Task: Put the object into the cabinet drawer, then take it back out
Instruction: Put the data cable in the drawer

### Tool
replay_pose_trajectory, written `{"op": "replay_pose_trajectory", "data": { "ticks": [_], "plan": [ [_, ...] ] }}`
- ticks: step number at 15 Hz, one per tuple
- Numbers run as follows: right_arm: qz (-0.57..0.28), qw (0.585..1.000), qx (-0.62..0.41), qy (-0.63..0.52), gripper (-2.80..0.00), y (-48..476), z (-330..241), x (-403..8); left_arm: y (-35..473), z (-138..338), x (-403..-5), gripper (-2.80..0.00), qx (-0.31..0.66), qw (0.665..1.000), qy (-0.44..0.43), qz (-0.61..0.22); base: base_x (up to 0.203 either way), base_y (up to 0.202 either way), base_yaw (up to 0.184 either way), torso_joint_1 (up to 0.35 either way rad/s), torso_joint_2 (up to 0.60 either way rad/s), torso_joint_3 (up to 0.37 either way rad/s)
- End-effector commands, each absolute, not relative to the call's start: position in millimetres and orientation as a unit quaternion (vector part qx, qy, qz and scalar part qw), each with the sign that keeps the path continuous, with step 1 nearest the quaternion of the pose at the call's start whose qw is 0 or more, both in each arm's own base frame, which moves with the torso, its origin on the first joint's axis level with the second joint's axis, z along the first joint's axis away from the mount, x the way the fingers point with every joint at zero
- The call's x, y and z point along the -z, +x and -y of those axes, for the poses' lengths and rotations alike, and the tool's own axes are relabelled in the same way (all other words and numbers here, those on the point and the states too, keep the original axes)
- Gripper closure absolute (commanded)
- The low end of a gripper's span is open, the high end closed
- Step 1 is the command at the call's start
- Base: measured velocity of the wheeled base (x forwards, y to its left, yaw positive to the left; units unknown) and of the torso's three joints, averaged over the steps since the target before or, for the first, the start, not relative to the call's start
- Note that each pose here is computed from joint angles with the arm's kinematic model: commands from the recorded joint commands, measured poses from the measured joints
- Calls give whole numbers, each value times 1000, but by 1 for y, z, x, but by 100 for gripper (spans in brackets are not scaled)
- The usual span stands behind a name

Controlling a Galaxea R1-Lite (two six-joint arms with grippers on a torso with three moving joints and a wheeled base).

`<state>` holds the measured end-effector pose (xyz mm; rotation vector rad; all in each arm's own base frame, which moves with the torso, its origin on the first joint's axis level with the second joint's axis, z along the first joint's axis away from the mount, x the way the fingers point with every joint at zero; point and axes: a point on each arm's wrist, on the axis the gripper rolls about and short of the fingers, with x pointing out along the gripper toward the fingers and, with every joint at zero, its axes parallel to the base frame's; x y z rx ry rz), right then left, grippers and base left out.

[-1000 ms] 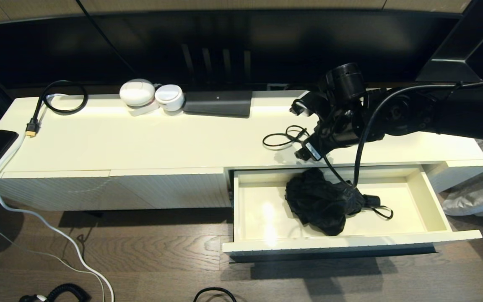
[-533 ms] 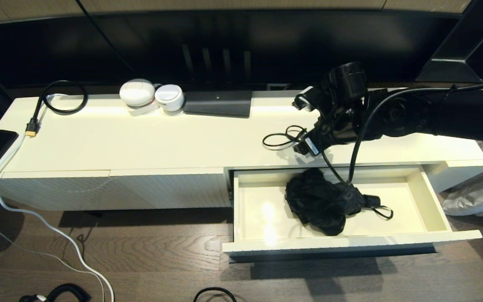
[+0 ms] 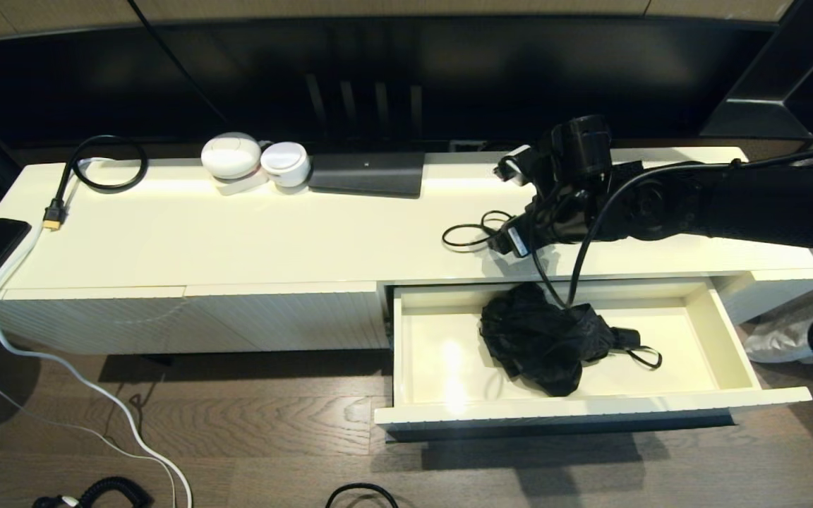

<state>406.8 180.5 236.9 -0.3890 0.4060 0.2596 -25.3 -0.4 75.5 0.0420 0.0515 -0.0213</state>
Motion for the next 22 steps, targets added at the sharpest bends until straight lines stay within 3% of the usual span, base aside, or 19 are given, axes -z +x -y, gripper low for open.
{"op": "replay_pose_trajectory", "data": {
  "ticks": [1, 14, 15, 22],
  "plan": [
    [-204, 952, -128, -190, -280, 410, -182, -231, -25, 0, -75, 0, 11, 999, 21, -26, 0, 0, 0, 0, 0, 0],
    [-210, 954, -137, -166, -280, 409, -184, -230, -25, 0, -75, 0, 11, 999, 21, -26, 0, 0, 0, 0, 0, 0],
    [-210, 954, -137, -167, 0, 409, -185, -229, -25, 0, -75, 0, 11, 999, 21, -26, 0, 0, 0, 0, 0, 0],
    [-240, 944, -145, -176, 0, 407, -189, -218, -25, 0, -75, 0, 11, 999, 21, -26, 0, 0, 0, 0, 0, 0]
  ]
}}
